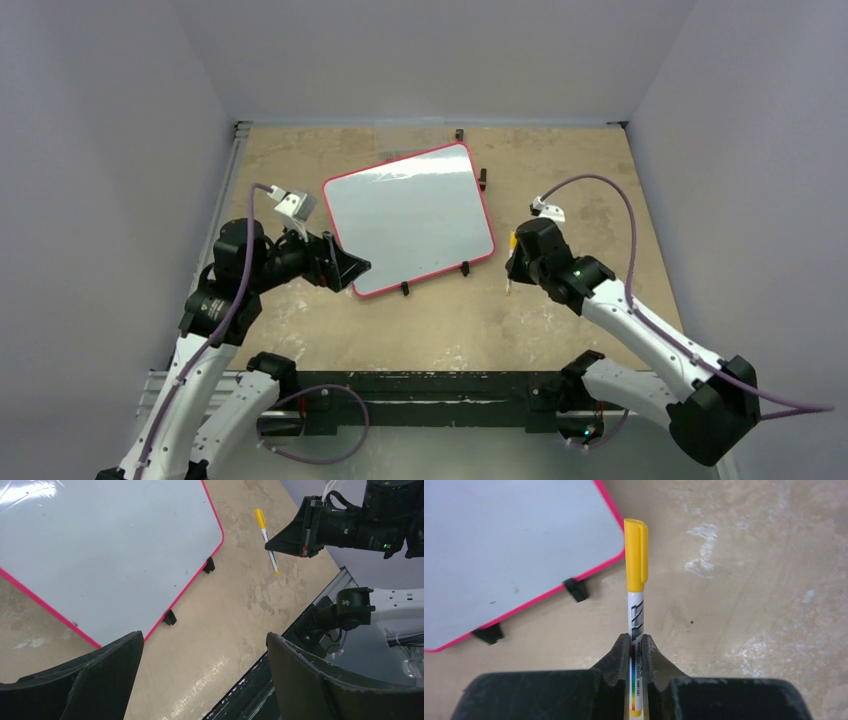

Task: Write a sentence on the whiteboard
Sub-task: Pick up the whiteboard marker from the center of the board, then pass from the right arm to the left, then pass from the left arm to the right

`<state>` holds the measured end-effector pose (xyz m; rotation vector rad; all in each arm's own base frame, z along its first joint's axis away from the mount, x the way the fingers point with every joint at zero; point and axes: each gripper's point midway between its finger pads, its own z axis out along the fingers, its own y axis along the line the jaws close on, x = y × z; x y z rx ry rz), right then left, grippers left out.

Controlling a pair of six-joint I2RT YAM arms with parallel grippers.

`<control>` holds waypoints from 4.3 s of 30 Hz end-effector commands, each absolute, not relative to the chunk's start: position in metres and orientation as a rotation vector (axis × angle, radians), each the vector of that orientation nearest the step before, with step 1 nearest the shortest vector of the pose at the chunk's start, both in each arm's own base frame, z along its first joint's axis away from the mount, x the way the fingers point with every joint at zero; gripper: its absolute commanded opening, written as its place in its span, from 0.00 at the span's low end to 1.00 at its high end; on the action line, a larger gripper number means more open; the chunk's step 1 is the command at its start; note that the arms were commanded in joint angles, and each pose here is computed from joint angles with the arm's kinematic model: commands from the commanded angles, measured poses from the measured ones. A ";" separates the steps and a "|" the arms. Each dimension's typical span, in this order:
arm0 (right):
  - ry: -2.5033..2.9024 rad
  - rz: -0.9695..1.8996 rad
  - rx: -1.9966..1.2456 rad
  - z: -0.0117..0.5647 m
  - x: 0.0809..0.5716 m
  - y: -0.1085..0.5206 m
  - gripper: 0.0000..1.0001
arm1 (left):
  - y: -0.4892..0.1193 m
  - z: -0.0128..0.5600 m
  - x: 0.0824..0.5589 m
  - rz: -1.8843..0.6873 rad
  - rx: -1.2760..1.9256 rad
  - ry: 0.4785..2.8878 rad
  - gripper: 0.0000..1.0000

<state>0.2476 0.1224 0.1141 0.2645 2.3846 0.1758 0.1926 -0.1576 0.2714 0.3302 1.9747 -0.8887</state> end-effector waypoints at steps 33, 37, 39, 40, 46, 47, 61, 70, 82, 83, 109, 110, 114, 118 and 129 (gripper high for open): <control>1.806 0.797 -0.962 0.263 0.178 0.302 0.00 | -0.238 0.283 0.168 -1.258 0.767 2.014 0.77; 1.805 0.791 -1.018 0.260 0.171 0.311 0.00 | -0.237 0.279 0.165 -1.264 0.792 2.020 0.77; 1.799 0.790 -1.048 0.259 0.166 0.316 0.00 | -0.237 0.276 0.165 -1.258 0.794 2.028 0.78; 1.800 0.783 -1.059 0.258 0.165 0.317 0.00 | -0.237 0.275 0.165 -1.257 0.793 2.032 0.78; 1.796 0.766 -1.095 0.257 0.161 0.325 0.00 | -0.237 0.272 0.165 -1.263 0.782 2.050 0.78; 1.792 0.767 -1.094 0.257 0.160 0.325 0.00 | -0.236 0.271 0.166 -1.258 0.777 2.054 0.77; 1.724 0.799 -1.134 0.268 0.150 0.339 0.00 | -0.244 0.270 0.165 -1.343 0.768 2.077 0.62; 1.680 0.749 -1.137 0.276 0.158 0.342 0.00 | -0.243 0.266 0.159 -1.357 0.781 2.091 0.43; 1.637 0.719 -1.029 0.296 0.170 0.336 0.02 | -0.246 0.273 0.148 -1.447 0.808 2.049 0.00; 1.638 0.715 -1.003 0.298 0.172 0.334 0.09 | -0.246 0.275 0.148 -1.443 0.800 2.041 0.00; 1.255 1.449 -0.303 0.466 0.153 0.286 0.99 | -0.257 0.470 0.166 -1.597 0.568 1.438 0.00; 1.214 1.483 -0.312 0.474 0.149 0.287 0.99 | -0.257 0.474 0.166 -1.608 0.564 1.422 0.00; 1.082 1.596 -0.348 0.500 0.138 0.296 0.88 | -0.258 0.481 0.167 -1.640 0.534 1.386 0.00; 1.039 1.636 -0.358 0.511 0.140 0.307 0.75 | -0.257 0.487 0.169 -1.669 0.498 1.336 0.00; 1.004 1.588 -0.278 0.523 0.157 0.304 0.53 | -0.254 0.487 0.162 -1.674 0.515 1.310 0.00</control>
